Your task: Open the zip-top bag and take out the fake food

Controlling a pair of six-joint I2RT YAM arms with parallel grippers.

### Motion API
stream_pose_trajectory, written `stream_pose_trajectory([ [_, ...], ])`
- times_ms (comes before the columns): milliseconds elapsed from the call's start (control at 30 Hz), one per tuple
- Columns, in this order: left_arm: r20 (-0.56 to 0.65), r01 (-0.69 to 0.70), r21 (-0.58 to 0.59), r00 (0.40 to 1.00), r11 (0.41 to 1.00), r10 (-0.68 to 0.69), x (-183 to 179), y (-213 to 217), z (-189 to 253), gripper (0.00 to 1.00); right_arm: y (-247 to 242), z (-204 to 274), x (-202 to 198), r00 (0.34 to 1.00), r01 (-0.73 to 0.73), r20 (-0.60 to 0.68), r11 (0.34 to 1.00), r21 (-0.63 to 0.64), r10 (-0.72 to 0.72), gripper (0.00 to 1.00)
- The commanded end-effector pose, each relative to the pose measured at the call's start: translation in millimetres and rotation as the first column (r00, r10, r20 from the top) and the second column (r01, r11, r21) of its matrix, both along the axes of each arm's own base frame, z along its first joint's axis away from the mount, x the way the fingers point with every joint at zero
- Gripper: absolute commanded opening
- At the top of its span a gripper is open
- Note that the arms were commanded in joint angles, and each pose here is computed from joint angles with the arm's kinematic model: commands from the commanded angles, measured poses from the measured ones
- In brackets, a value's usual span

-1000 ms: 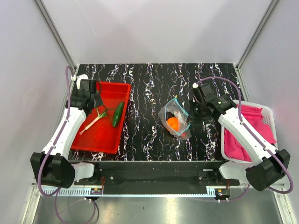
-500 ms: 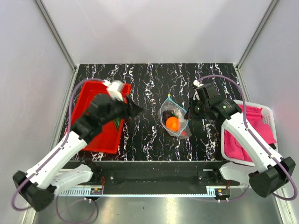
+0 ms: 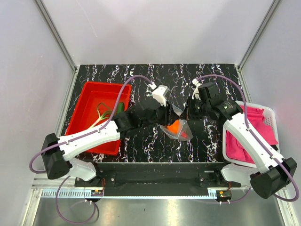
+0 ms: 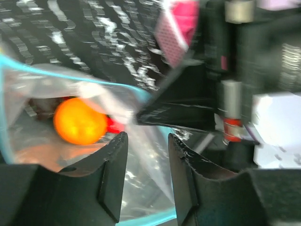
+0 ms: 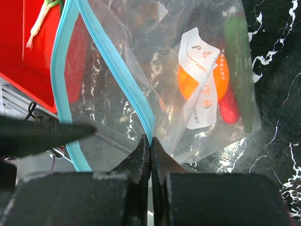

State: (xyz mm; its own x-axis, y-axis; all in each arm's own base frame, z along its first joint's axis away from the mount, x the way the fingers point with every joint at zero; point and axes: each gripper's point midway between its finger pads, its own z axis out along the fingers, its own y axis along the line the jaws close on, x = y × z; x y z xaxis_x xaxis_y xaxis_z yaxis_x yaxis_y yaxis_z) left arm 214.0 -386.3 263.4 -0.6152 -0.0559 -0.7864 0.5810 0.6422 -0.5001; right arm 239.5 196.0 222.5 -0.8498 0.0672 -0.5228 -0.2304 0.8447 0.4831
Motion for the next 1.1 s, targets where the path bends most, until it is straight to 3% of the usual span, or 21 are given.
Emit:
stream_pose_trajectory([
  [0,0.047,-0.169,-0.025,0.984,0.985,0.17,28,9,23,0.42,3,33,3,0.997,-0.005,0.078,0.998,0.062,0.0,0.0],
  [100,0.036,-0.2,0.02,0.979,0.98,0.199,37,2,19,0.33,5,39,1,0.996,-0.016,0.09,0.997,0.078,0.009,0.0],
  [233,0.037,-0.169,0.113,0.986,0.979,0.166,40,-16,-15,0.32,12,42,-6,0.996,-0.056,0.076,0.993,0.108,0.048,0.0],
  [400,0.13,-0.135,0.261,0.986,0.956,0.104,47,-10,-46,0.29,9,40,-9,0.996,-0.062,0.071,0.993,0.096,0.055,0.0],
  [567,0.174,-0.079,0.273,0.984,0.959,0.031,39,-4,-64,0.31,-6,30,-8,0.997,-0.031,0.076,0.999,0.017,0.03,0.0],
  [733,0.163,0.034,0.31,0.983,0.95,-0.088,34,-24,-91,0.47,-19,19,-8,0.999,0.005,0.036,1.0,0.004,-0.005,0.0],
  [800,0.145,0.045,0.335,0.984,0.941,-0.099,35,-28,-107,0.49,-21,16,-8,1.0,0.01,0.024,1.0,0.011,-0.01,0.0],
  [900,0.147,0.04,0.324,0.985,0.945,-0.092,34,-27,-111,0.49,-5,19,-17,0.997,-0.065,-0.023,0.994,0.092,0.067,0.0],
  [1067,0.145,0.021,0.287,0.987,0.958,-0.065,27,-13,-110,0.59,16,44,-21,0.99,-0.135,-0.02,0.968,0.212,0.143,0.0],
])
